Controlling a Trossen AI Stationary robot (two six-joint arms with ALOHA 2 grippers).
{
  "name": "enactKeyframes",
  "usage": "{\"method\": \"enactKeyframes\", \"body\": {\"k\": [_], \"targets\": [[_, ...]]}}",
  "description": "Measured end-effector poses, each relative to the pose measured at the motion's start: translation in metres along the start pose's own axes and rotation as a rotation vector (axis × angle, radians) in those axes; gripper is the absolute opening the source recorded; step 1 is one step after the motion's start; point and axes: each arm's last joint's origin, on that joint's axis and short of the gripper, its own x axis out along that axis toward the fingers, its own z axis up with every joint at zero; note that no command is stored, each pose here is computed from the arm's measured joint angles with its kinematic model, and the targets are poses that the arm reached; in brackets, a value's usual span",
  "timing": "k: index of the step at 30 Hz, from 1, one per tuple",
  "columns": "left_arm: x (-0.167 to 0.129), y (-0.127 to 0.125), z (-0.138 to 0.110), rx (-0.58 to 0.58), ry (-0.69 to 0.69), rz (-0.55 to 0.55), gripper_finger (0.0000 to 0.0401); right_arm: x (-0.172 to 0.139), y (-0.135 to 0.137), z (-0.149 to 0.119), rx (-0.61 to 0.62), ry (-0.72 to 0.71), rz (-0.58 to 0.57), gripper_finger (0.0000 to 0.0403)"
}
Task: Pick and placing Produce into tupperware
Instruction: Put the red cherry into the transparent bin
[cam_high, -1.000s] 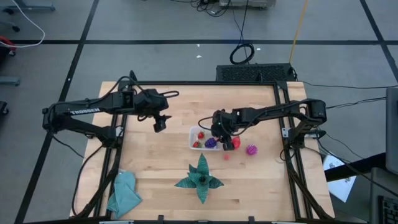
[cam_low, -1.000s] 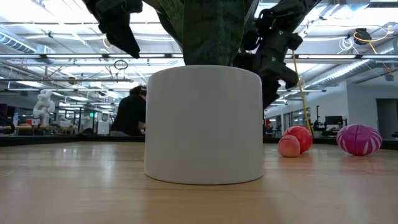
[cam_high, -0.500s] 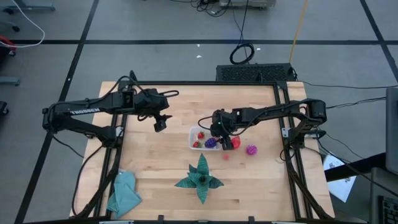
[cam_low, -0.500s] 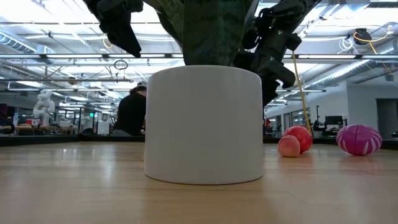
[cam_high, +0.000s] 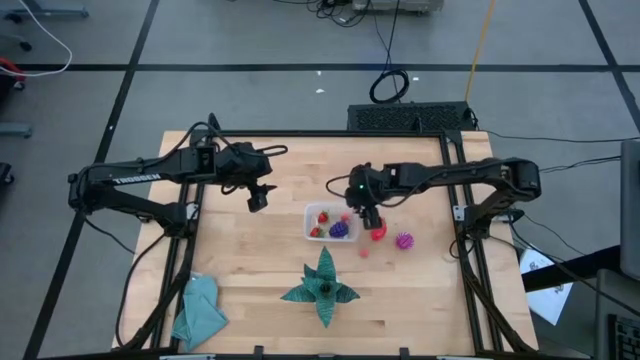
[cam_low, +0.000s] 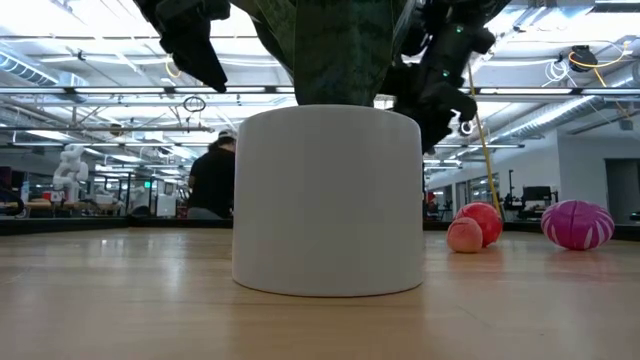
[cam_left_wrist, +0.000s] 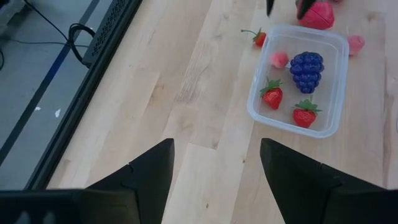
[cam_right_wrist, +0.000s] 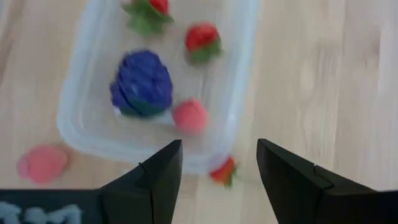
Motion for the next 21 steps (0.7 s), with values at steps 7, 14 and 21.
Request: {"method": "enactKeyframes", "body": {"k": [7,14,21], "targets": [[0.0,0.0,0.0,-0.014,0.0,0.0,0.0244,0.005,-0.005,-0.023,0.059,0.09,0.019,0.0199],[0.0,0.0,0.001,-0.023,-0.006,0.0,0.0244,0.018,-0.01,-0.046,0.062,0.131,0.019,0.0199],[0.0,0.0,0.001,-0.031,-0.009,0.0,0.0244,0.024,-0.015,-0.056,0.046,0.11,0.025,0.0199]]}}
